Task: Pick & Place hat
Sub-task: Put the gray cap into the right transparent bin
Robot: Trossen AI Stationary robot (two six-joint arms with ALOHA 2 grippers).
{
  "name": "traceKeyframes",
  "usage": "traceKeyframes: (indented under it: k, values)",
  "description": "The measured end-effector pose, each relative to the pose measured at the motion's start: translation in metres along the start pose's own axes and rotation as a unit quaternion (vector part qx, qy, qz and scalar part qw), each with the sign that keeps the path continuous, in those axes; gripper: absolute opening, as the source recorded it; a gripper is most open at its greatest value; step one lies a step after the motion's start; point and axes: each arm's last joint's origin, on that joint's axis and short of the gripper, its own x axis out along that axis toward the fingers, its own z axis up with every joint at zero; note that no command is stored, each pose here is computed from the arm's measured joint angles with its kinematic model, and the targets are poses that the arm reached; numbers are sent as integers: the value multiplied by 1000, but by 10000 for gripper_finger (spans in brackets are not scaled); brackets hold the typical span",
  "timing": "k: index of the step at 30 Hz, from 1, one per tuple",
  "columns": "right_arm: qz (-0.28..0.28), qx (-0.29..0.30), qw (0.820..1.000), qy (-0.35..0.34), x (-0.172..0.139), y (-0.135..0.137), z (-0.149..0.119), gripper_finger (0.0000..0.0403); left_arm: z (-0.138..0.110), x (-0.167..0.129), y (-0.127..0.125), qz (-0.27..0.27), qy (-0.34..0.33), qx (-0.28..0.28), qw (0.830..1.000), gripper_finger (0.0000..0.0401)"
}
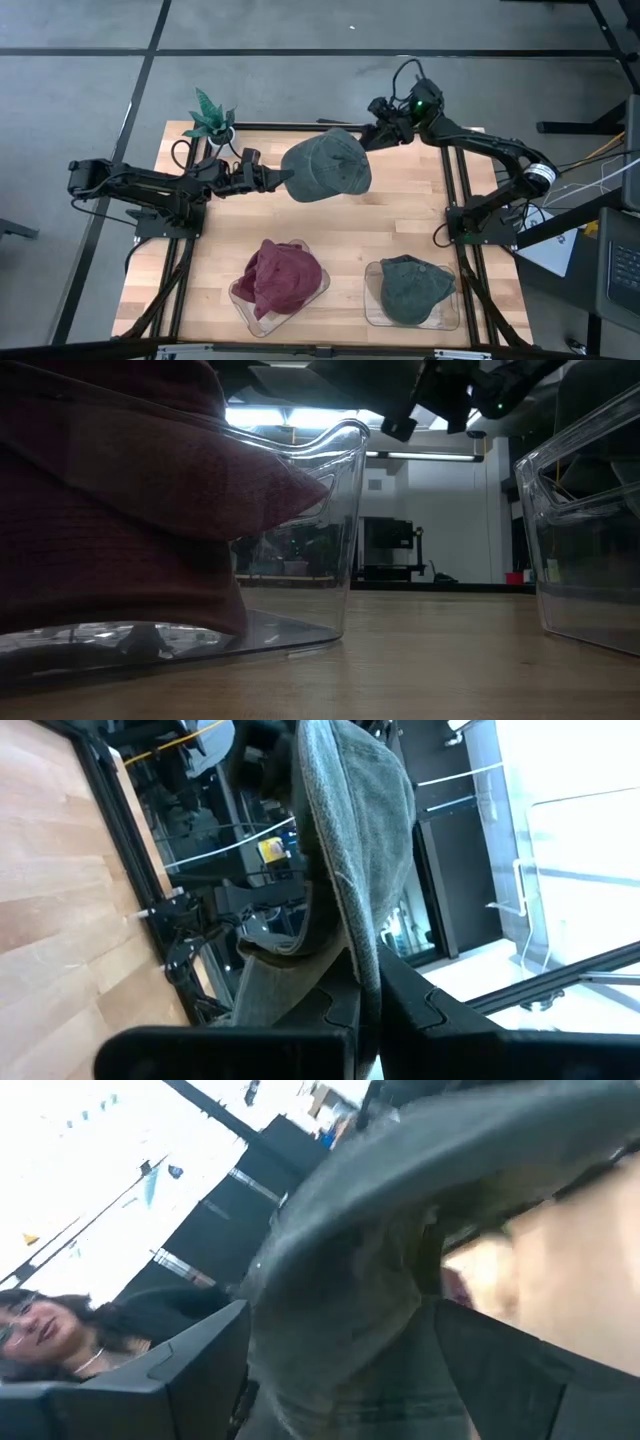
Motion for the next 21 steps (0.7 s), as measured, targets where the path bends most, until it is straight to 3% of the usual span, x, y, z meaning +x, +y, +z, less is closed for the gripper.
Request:
traceKeyframes:
  k: [7,14,21]
  values:
    - [-11,-9,1000,-18,-11,6,3,314,1,-1,-2,-3,-5,5,1000,8]
    - [-3,-13,1000,-7,10,6,-4,314,1,-1,-2,-3,-13,5,1000,8]
    - [-33,6,999,-11,19,-4,-12,314,2,-1,-4,-10,-20,5,1000,8]
